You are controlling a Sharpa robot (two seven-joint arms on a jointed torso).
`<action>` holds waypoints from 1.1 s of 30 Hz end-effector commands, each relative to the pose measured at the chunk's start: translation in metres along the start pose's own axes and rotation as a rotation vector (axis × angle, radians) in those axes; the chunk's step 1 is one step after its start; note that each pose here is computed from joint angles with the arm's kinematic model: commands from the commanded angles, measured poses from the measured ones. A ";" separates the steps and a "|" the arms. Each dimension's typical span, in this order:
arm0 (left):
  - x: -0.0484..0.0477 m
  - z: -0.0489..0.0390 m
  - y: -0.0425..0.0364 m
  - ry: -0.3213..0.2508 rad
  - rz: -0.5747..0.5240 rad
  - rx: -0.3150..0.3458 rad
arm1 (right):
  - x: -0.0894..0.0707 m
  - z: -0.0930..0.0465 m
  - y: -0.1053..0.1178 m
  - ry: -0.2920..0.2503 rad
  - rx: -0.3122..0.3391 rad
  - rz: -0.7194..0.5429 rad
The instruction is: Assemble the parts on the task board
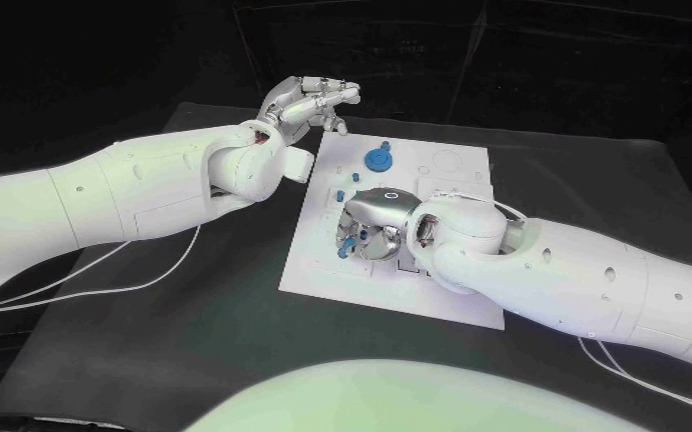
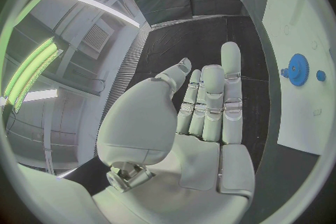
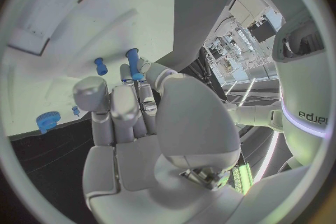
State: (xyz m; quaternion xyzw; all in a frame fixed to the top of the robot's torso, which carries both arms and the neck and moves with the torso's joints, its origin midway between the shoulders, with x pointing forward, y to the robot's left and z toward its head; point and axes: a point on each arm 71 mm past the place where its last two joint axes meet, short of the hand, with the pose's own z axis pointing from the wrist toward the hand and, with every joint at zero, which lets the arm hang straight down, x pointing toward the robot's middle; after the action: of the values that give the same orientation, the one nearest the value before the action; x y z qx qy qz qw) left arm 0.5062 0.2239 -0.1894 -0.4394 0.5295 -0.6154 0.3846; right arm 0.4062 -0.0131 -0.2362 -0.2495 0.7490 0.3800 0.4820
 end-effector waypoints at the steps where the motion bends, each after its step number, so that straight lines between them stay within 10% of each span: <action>1: 0.0009 0.0002 -0.0012 0.012 -0.007 0.005 | 0.001 0.000 0.001 0.008 -0.002 -0.010; 33: 0.0003 0.0000 -0.0011 0.013 -0.007 0.001 | -0.003 0.002 0.005 -0.073 0.008 -0.008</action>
State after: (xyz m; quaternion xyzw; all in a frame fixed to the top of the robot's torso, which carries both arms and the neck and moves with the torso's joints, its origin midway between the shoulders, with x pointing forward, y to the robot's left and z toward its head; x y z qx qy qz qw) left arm 0.5061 0.2243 -0.1895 -0.4397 0.5304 -0.6151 0.3834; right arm 0.4042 -0.0083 -0.2353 -0.2435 0.7420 0.3788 0.4967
